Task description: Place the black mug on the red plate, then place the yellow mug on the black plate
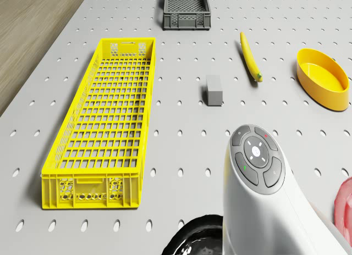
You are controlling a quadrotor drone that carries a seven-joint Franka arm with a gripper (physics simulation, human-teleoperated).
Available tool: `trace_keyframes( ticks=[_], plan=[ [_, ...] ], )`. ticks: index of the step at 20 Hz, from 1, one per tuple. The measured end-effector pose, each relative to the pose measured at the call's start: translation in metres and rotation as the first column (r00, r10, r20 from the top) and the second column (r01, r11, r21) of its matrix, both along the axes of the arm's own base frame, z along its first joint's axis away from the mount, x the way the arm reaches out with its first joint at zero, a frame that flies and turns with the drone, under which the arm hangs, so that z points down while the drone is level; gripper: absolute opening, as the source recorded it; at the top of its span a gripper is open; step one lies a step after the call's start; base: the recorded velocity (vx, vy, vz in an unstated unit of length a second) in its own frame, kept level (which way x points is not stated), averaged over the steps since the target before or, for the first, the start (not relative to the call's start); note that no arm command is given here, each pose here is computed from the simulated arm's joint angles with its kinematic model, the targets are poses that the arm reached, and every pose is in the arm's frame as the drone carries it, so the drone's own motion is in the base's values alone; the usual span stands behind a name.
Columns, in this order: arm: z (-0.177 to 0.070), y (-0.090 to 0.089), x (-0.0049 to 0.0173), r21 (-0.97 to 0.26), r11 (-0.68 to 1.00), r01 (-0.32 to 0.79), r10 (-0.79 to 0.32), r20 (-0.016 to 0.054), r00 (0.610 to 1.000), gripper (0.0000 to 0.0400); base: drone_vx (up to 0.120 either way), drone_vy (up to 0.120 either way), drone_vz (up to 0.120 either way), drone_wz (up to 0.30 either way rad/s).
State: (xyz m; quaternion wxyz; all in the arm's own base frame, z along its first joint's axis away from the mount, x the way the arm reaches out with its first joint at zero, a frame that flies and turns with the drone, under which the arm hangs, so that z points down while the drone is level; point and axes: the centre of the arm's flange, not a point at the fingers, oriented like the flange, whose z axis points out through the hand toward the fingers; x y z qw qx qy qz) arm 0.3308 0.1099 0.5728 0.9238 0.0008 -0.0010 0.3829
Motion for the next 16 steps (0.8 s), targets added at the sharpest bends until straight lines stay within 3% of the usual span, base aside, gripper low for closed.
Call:
trace_keyframes(
  ticks=[16],
  plan=[
    [0.039, 0.0, 0.0, 0.0, 1.0, 0.0, 0.0, 0.0001, 1.0, 0.011, 0.0, 0.0, 0.0, 0.0]
  ],
)
